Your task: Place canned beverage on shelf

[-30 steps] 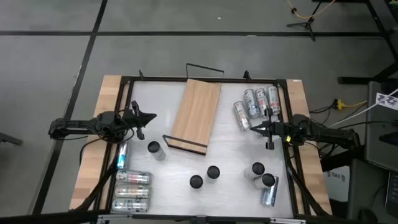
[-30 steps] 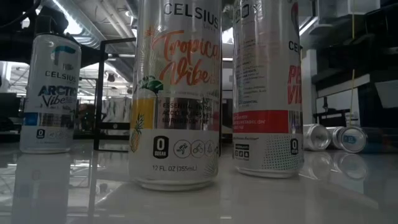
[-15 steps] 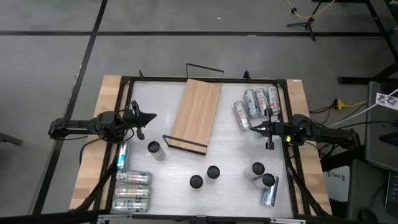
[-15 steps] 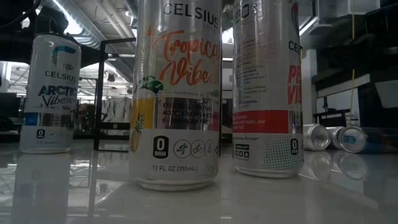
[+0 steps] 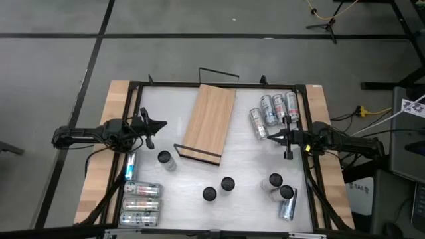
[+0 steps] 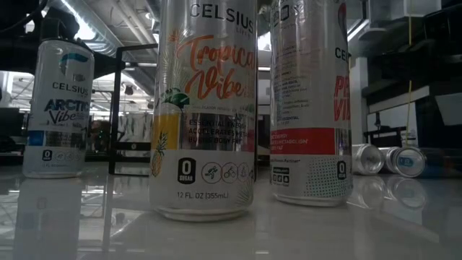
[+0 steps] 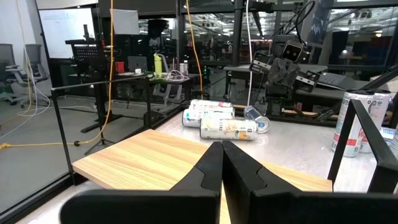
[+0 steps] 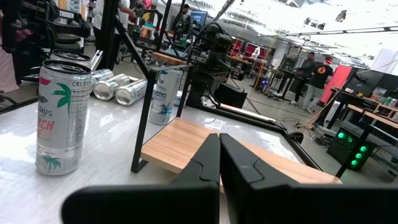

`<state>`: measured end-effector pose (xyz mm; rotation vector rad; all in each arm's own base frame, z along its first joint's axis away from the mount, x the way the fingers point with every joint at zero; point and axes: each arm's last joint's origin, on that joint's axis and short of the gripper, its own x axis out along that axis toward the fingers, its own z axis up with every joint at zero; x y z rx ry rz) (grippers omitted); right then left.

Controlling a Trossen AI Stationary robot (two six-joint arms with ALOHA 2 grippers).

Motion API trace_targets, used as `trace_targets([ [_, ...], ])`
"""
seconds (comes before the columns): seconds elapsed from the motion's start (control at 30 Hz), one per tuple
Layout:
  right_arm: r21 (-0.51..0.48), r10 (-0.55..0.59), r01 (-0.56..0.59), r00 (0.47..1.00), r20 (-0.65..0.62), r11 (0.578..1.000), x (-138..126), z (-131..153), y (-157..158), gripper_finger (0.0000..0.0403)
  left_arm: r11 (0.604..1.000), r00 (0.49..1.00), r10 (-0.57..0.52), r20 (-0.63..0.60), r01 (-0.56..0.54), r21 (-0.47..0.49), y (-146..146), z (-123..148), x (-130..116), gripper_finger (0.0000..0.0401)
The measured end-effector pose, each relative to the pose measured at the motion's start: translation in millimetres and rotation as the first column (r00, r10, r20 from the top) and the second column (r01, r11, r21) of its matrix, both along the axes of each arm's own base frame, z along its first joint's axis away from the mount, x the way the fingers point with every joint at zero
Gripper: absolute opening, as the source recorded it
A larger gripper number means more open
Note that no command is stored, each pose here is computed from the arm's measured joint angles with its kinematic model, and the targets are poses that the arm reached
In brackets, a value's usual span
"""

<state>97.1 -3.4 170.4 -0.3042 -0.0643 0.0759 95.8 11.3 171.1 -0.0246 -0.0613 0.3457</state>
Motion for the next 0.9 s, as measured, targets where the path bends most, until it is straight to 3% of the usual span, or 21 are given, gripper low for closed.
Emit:
trace_targets([
  [0.33,0.008,-0.024,0.024,1.000,0.001,1.000,0,0,-1,0.0002,1.000,1.000,0.000,0.001,0.000,0.000,0,0,0,0.0000],
  [0.57,0.121,-0.013,0.014,1.000,-0.008,0.993,0,0,-1,0.0002,1.000,1.000,0.026,0.006,-0.026,-0.008,1,0,0,0.0000],
  [0.9,0.144,-0.012,0.013,1.000,-0.007,0.989,0,0,-1,0.0002,0.992,0.985,0.027,0.173,-0.005,-0.125,1,12,-2,0.0019],
])
